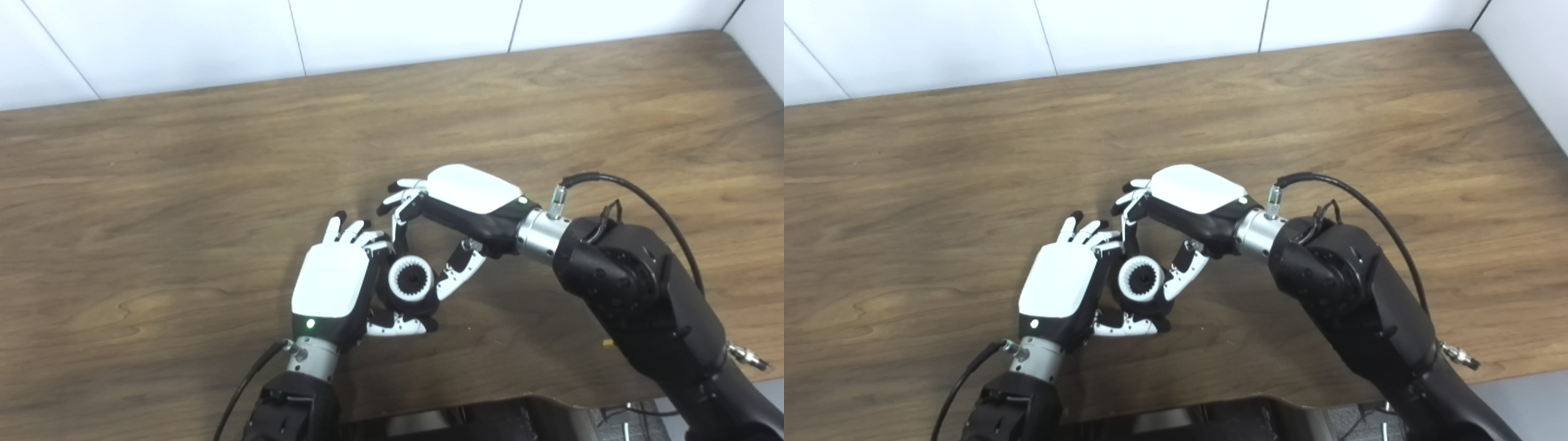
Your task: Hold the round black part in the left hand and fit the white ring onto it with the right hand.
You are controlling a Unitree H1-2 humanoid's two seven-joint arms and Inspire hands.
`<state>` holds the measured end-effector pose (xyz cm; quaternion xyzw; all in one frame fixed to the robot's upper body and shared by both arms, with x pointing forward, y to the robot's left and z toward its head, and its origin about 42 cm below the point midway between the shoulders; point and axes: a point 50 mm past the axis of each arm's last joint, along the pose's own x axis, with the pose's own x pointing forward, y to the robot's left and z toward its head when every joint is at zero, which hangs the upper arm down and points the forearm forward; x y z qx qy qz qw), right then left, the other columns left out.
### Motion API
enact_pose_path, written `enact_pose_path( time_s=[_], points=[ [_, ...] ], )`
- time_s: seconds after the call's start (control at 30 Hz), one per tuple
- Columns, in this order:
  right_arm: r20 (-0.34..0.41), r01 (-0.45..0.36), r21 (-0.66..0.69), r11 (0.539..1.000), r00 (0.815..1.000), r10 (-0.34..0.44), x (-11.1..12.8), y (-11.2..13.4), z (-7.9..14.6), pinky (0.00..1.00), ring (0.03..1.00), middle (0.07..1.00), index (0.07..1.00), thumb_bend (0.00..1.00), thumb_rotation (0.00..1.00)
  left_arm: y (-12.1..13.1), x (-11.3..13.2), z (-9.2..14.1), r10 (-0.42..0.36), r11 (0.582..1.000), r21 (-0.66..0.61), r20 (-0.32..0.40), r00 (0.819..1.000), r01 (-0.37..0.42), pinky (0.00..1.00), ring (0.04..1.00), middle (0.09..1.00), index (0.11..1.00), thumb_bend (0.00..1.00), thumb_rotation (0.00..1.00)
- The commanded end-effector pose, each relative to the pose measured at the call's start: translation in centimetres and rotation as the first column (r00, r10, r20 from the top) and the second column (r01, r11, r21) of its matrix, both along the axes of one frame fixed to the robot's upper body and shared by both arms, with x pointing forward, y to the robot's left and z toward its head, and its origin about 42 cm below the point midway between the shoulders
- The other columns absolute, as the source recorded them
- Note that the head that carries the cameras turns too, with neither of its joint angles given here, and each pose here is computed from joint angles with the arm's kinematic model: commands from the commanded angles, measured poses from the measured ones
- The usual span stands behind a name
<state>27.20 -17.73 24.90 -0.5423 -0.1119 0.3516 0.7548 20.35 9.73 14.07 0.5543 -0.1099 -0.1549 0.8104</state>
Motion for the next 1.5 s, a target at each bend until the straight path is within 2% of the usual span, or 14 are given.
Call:
enact_pose_path(
  time_s=[0.0, 0.3, 1.47],
  points=[
    [0.046, -0.001, -0.001, 1.0, 0.999, 0.002, 0.42, -0.42, 0.82, 0.85, 0.941, 0.843, 0.483, 0.52, 0.13, -0.84, -0.01, 0.6, -0.018, 1.0, -0.011, 0.015, 1.0, 0.018, 1.0, 0.892, 0.78, 0.486, 0.52, 0.06],
    [0.043, 0.014, -0.002, 1.0, 0.999, -0.014, 0.66, -0.91, 0.78, 0.84, 0.937, 0.847, 0.483, 0.52, 0.13, -0.83, -0.06, 0.61, -0.017, 1.0, -0.012, 0.02, 1.0, 0.018, 1.0, 0.89, 0.778, 0.486, 0.52, 0.06],
    [0.065, -0.007, -0.021, 1.0, 0.998, 0.009, 0.18, -0.26, 0.58, 0.84, 0.936, 0.847, 0.487, 0.52, 0.14, -0.99, 0.16, 0.62, -0.017, 1.0, -0.013, 0.022, 1.0, 0.017, 1.0, 0.893, 0.781, 0.486, 0.52, 0.06]
  ],
)
